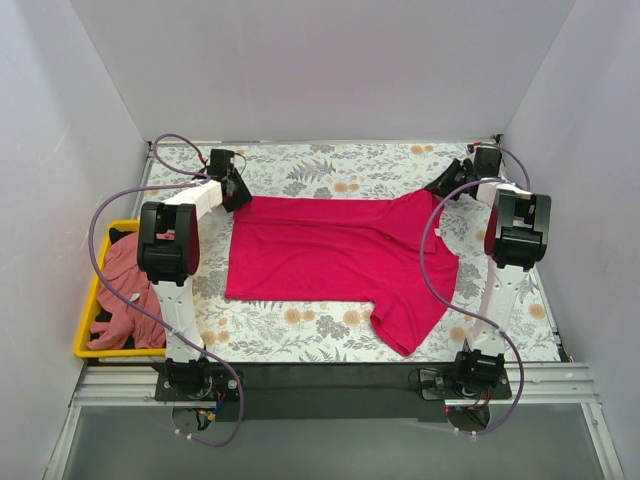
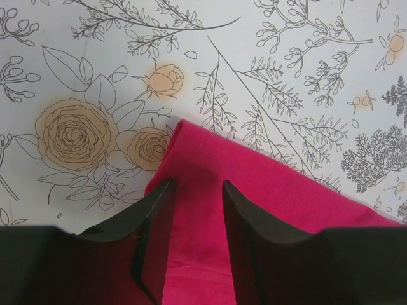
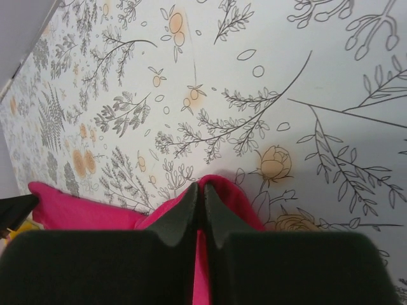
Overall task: Fold and stack the t-shirts
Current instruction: Fold the tshirt
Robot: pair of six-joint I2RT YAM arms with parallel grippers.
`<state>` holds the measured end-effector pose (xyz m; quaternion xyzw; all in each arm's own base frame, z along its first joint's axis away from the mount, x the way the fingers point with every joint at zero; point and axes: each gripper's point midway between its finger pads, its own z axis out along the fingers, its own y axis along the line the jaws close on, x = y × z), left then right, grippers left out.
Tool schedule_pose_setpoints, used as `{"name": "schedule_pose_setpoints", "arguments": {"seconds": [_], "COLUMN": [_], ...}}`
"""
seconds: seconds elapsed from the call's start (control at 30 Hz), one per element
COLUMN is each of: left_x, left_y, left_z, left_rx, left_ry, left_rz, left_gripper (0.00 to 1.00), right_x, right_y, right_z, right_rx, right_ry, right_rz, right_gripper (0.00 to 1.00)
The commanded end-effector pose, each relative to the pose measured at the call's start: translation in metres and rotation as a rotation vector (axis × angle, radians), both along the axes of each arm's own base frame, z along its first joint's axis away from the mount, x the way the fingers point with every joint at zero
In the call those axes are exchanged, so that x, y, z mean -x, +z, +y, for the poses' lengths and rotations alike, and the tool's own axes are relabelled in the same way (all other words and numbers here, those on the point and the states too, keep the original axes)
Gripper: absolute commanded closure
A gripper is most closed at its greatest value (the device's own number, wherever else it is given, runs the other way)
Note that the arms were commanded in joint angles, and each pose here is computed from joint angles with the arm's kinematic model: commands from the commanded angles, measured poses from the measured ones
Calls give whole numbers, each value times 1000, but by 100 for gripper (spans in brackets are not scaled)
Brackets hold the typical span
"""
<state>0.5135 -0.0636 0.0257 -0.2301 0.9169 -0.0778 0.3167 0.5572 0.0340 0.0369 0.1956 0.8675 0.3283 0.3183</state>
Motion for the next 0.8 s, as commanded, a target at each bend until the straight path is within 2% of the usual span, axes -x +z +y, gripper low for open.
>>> {"name": "schedule_pose_setpoints", "arguments": {"seconds": [0.0,0.03,0.3,0.53,0.77], "left_x": [33,37,46,45,37], "left_y": [-34,-35,-43,-42,-33], "left_z": [14,18,27,29,12], "left_rx": [-64,-75,-61,-43,30], "left_ry": [58,84,182,223,164], "left_rz": [134,152,191,184,138], "left_gripper": [66,67,72,72,65], "right_x": [-14,-12,-8,-7,-15], "right_y": [21,19,28,28,29], "right_z": [-17,-20,-48,-64,-60], "right_rx": [-8,-8,20,42,27], "right_ry": [-31,-40,-105,-138,-85], "right_rz": [-81,-83,-124,-157,-186], "right_gripper": [96,99,99,99,99]}}
